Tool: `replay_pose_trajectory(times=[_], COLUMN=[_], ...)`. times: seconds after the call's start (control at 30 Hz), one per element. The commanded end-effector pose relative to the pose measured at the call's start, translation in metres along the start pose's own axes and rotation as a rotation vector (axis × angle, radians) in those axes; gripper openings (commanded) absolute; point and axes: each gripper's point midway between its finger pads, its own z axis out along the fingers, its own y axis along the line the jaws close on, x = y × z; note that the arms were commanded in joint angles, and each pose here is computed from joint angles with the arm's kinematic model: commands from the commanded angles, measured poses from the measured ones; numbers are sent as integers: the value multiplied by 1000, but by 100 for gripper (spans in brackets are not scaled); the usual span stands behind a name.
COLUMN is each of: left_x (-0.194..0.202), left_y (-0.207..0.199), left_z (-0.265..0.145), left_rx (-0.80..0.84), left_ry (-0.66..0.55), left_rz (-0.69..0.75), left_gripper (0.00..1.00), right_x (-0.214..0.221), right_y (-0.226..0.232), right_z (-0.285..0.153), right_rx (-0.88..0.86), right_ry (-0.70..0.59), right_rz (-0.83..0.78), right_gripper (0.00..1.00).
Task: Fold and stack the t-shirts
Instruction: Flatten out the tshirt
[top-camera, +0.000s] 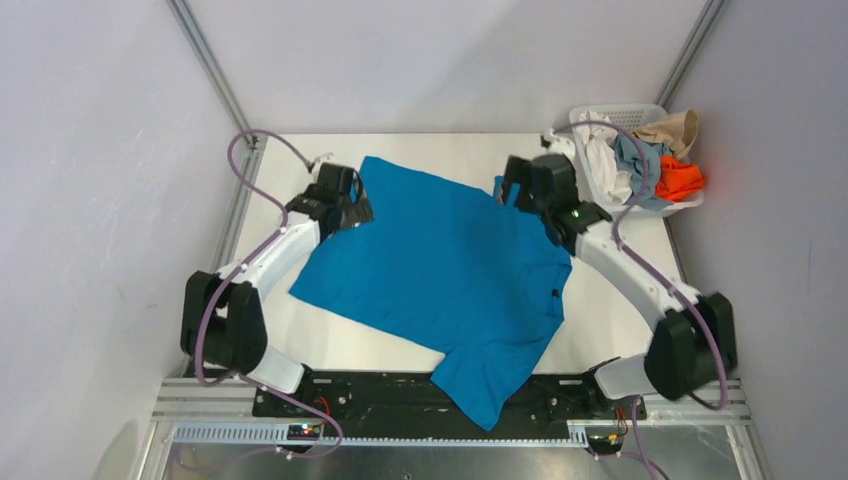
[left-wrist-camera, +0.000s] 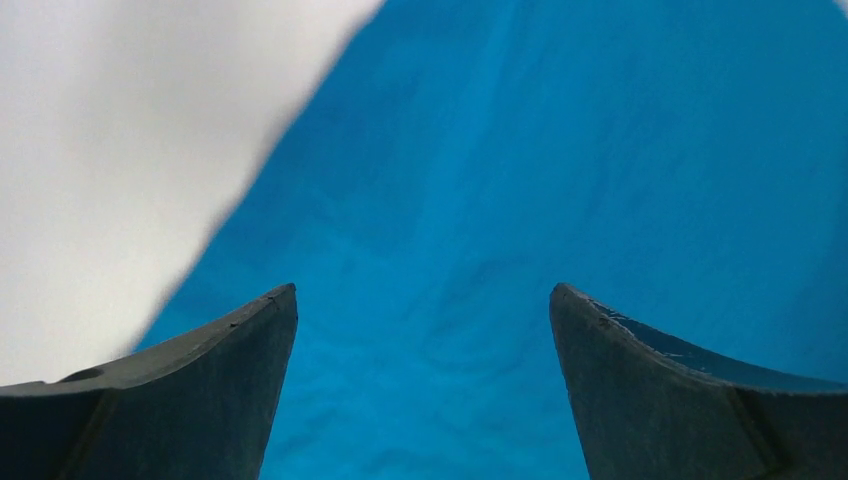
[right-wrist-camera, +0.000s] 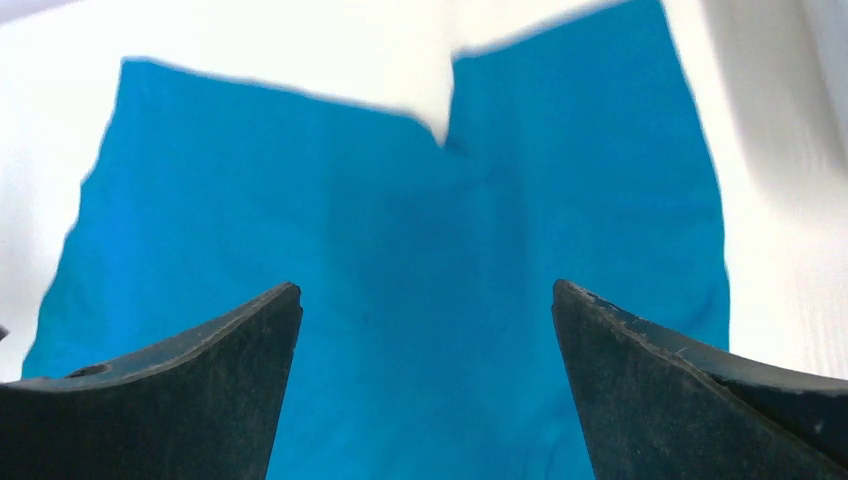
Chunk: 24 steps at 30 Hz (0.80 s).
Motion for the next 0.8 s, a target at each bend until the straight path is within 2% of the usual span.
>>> replay_pose_trajectory(times=[0.0, 0.13, 0.2, 0.4, 0.57, 0.77], left_x=[60, 96, 110, 142, 154, 157], left_y=[-8, -3, -1, 6, 23, 28], left_z=[-5, -3, 1, 17, 29, 37], left_rx=[119, 153, 158, 138, 77, 49], left_ry=[116, 159, 178, 241, 265, 280], left_rz=[-44, -50, -64, -85, -141, -187], left_gripper=[100, 100, 100, 100, 100, 100], right_x=[112, 148, 166, 194, 205, 174], right_y=[-35, -47, -53, -66, -81, -84], right_z=[-36, -61, -60, -32, 2, 49], right_rx=[85, 70, 70, 85, 94, 108], right_ry=[260, 317, 354, 428, 484, 472], right_rz=[91, 142, 165, 201, 262, 227], right_gripper=[99, 99, 99, 99, 99, 98])
